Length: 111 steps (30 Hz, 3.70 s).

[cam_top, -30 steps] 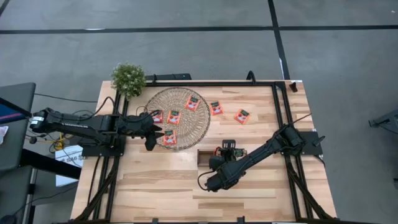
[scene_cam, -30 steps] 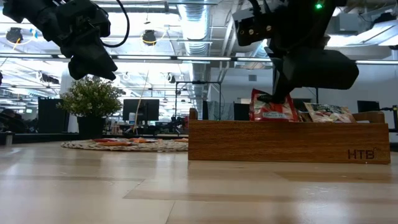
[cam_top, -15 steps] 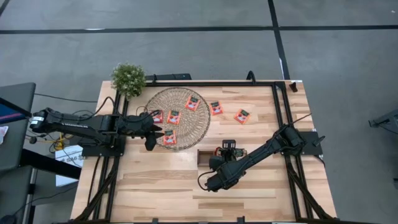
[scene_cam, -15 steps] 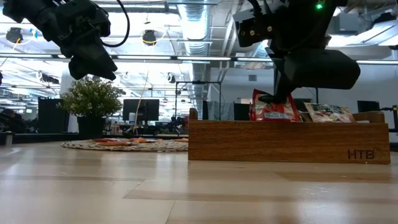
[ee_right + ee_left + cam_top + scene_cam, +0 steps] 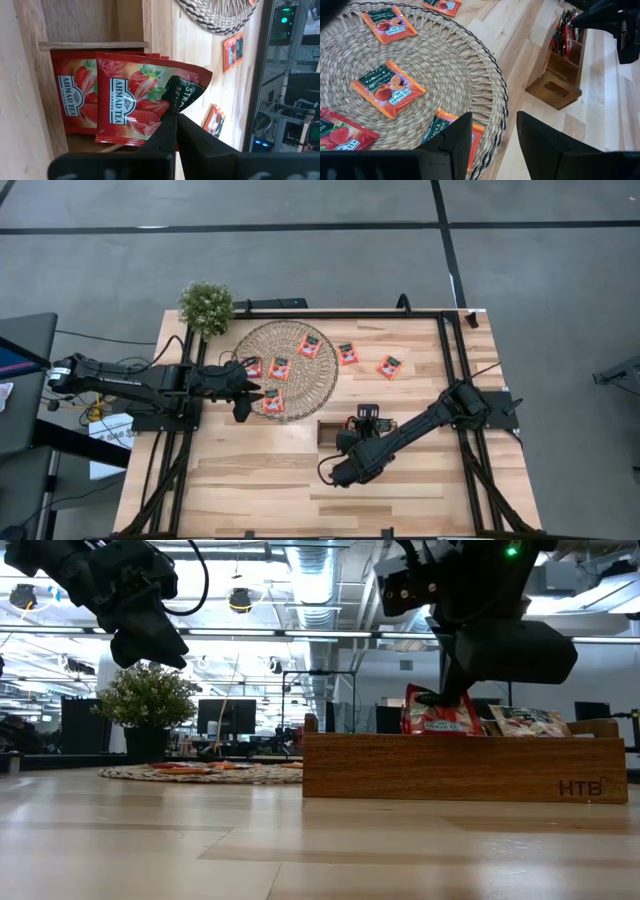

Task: Pick & Place Tea
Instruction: Put the right red tea bag into the middle slot of the wooden organizer, then put the red tea bag into the middle slot of the wooden organizer

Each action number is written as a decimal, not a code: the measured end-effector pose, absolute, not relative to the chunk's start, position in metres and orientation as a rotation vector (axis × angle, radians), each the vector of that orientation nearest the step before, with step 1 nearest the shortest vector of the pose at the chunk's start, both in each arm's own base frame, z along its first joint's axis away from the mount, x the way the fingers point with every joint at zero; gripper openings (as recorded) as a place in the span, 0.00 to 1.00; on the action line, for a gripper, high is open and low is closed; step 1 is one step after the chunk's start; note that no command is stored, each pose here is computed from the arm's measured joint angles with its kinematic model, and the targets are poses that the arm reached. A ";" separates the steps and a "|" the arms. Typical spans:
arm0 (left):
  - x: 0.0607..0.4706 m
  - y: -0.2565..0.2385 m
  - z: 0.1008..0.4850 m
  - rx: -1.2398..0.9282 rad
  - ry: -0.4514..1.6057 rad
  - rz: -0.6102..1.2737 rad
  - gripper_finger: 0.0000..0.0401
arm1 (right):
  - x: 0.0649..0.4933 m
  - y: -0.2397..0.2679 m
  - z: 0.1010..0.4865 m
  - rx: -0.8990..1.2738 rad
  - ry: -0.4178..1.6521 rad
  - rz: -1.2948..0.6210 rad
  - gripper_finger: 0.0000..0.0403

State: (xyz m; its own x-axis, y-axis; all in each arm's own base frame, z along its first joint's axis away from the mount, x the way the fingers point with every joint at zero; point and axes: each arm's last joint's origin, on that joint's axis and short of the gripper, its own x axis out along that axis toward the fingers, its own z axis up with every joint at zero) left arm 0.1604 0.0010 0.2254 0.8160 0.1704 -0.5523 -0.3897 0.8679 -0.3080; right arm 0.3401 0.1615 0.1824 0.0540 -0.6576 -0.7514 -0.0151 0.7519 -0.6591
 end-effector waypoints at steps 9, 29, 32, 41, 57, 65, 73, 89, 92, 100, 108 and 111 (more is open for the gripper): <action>0.160 0.001 0.225 -0.426 0.539 0.308 0.37 | 0.342 0.157 0.182 -0.576 1.456 -0.544 0.20; 0.160 0.001 0.225 -0.424 0.538 0.312 0.37 | 0.338 0.153 0.222 -0.601 1.415 -0.589 0.24; 0.160 0.001 0.225 -0.443 0.535 0.318 0.37 | 0.335 0.151 0.244 -0.564 1.343 -0.594 0.22; 0.160 0.001 0.226 -0.513 0.522 0.338 0.37 | 0.303 0.111 0.315 -0.408 1.109 -0.718 0.12; 0.163 0.015 0.228 -0.268 0.505 0.480 0.37 | 0.233 0.017 0.325 -0.086 0.932 -0.918 0.06; 0.178 0.050 0.230 -0.166 0.709 0.561 0.37 | 0.219 0.004 0.316 0.044 0.793 -0.939 0.03; 0.189 0.105 0.221 -0.244 1.039 0.539 0.37 | 0.214 0.001 0.309 0.081 0.808 -0.916 0.03; 0.198 0.161 0.220 -0.343 1.149 0.480 0.39 | 0.214 0.001 0.309 0.066 0.811 -0.918 0.03; 0.196 0.167 0.214 -0.377 1.161 0.481 0.42 | 0.212 0.001 0.308 0.052 0.830 -0.921 0.03; 0.195 0.176 0.194 -0.466 1.244 0.450 0.61 | 0.211 0.001 0.293 0.022 0.864 -0.919 0.03; 0.194 0.178 0.189 -0.390 1.310 0.463 0.80 | 0.217 0.002 0.279 0.063 0.813 -0.902 0.03; 0.193 0.177 0.189 -0.350 1.336 0.428 0.81 | 0.218 0.002 0.279 0.068 0.807 -0.901 0.03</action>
State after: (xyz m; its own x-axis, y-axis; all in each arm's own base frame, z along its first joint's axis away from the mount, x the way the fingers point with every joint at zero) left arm 0.1929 0.1766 0.1888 0.1758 0.0976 -0.9796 -0.4898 0.8718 -0.0010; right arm 0.2178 0.0018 0.2789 0.3537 -0.6722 -0.6504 0.7205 0.6393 -0.2689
